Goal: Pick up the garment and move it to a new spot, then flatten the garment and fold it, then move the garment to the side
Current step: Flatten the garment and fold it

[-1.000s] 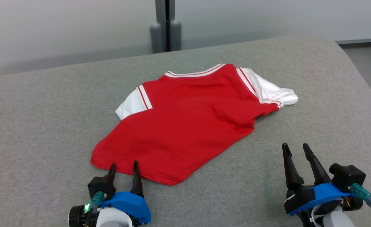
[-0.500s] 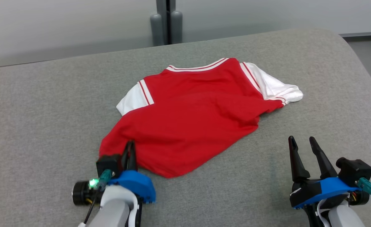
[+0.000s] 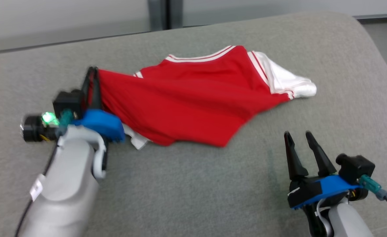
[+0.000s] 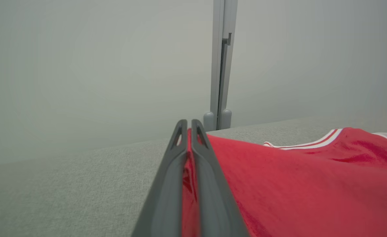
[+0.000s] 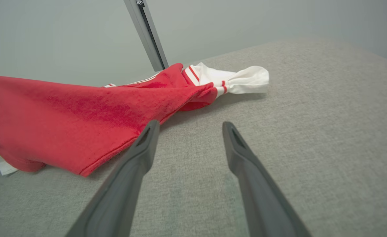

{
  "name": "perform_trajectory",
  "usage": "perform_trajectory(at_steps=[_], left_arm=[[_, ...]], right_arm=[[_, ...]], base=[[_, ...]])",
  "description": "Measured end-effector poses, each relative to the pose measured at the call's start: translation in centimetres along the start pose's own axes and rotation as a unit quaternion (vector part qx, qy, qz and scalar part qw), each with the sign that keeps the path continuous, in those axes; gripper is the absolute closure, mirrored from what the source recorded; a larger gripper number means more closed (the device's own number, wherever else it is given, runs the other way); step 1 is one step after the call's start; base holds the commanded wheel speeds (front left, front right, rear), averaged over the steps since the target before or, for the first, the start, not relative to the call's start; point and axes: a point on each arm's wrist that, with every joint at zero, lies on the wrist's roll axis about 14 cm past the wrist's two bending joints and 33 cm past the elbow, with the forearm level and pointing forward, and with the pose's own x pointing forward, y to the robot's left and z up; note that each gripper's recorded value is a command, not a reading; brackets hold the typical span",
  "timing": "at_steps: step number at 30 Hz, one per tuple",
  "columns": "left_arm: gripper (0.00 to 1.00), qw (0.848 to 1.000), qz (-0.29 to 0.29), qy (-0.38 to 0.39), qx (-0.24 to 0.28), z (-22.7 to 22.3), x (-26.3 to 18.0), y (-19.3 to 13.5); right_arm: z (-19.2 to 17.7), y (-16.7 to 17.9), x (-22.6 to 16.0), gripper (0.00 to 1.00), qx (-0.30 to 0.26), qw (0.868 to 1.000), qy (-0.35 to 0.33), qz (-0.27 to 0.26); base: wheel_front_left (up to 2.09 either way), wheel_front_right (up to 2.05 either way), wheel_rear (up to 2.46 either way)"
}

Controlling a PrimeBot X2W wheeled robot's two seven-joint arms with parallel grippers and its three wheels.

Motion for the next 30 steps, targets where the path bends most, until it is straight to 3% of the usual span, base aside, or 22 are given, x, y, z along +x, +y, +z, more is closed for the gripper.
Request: perform_trajectory(at_steps=[7, 16, 18, 23, 30], left_arm=[[1.00, 0.998, 0.002, 0.036, 0.045, -2.3, 6.4, 1.7], [1.00, 0.997, 0.038, 0.046, 0.054, -3.8, 11.0, 3.1], [0.00, 0.997, 0.045, 0.040, 0.047, -3.5, 11.1, 3.2], [0.00, 0.999, 0.050, -0.009, 0.006, 0.4, 9.9, 2.4], [0.00, 0.998, 0.037, -0.041, -0.040, 3.3, 4.0, 0.4]], right_arm=[[-0.4, -1.4, 0.9, 0.00, 0.001, 1.000, 0.007, -0.019], [-0.9, -2.4, 2.1, 0.00, -0.001, 0.999, 0.013, -0.032], [-1.0, -2.3, 2.3, 0.00, 0.001, 0.999, 0.013, -0.030], [0.0, -1.0, 2.6, 0.00, 0.006, 1.000, -0.001, -0.012], [1.3, 0.6, 1.0, 0.00, 0.009, 1.000, -0.018, 0.008]], base=[[0.00, 0.00, 0.00], [0.00, 0.00, 0.00], [0.00, 0.00, 0.00], [0.00, 0.00, 0.00], [0.00, 0.00, 0.00]])
